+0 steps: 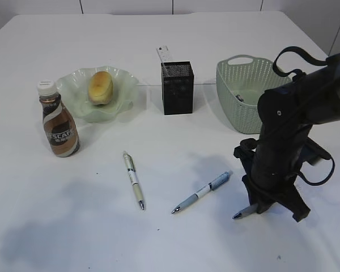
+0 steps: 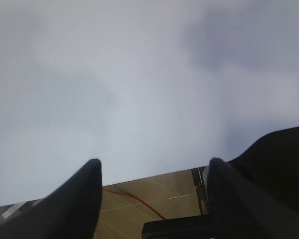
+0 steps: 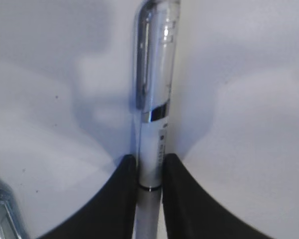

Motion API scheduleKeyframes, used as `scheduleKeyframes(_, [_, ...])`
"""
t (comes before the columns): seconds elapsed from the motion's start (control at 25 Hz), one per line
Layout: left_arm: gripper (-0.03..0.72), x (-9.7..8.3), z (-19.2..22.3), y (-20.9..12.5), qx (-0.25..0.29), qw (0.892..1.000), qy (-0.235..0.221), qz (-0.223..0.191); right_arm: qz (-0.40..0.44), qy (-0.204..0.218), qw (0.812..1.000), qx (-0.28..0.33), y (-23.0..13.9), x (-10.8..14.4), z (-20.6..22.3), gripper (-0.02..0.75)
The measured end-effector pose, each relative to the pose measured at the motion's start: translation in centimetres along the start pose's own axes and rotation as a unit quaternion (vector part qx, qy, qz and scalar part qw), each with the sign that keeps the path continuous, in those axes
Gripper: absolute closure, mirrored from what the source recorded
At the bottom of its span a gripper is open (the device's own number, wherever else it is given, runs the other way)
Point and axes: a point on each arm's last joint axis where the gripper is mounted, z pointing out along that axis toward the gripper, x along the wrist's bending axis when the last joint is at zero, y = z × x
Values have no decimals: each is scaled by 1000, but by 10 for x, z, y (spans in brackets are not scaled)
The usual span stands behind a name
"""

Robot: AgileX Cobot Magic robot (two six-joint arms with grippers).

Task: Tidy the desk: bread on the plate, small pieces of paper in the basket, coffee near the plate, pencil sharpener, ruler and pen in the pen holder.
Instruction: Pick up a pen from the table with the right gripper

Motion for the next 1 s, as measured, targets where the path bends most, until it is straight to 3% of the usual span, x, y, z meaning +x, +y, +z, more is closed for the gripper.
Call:
scheduleKeyframes(0.28, [222,0,0,0,0,1000,1,0,-44,3,999,0,0,1,0,628])
scheduleKeyframes(0.84, [222,0,0,0,0,1000,2,1,-166,8,986,11,-2,2,-1,629])
scheduleKeyframes(1.0, [222,0,0,0,0,1000,2,1,-223,-14,974,24,-3,6,-8,631])
